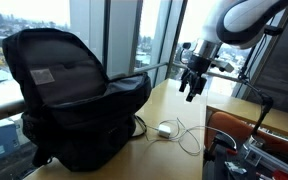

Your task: Put the white charger in the black bag and then lay the bag on the table

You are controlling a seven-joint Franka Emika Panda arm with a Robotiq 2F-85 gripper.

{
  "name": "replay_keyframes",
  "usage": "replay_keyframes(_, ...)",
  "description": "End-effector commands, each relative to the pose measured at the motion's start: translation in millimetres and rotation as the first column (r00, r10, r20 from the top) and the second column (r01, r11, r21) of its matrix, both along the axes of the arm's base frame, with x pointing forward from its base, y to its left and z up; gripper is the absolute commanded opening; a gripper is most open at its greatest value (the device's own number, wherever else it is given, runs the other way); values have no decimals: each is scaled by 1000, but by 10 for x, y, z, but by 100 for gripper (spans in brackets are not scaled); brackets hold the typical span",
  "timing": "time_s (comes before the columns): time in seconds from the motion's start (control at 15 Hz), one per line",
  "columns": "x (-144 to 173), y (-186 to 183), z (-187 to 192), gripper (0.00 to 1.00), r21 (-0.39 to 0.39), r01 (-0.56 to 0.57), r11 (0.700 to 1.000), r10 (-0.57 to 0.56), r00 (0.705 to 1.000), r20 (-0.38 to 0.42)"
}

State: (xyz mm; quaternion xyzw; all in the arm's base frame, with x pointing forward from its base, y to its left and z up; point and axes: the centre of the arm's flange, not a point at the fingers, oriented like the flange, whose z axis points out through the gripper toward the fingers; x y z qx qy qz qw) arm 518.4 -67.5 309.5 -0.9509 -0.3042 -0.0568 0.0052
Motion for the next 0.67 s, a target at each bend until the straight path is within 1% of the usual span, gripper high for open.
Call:
replay_keyframes(0.0,291,17,-311,100,5,-32,999,32,999,-17)
replay_keyframes(0.27,322,19,-591,100,2,-57,998,57,998,-40)
replay_keyframes(0.6,466,96,-1026,100,7,-90,996,90,995,-53)
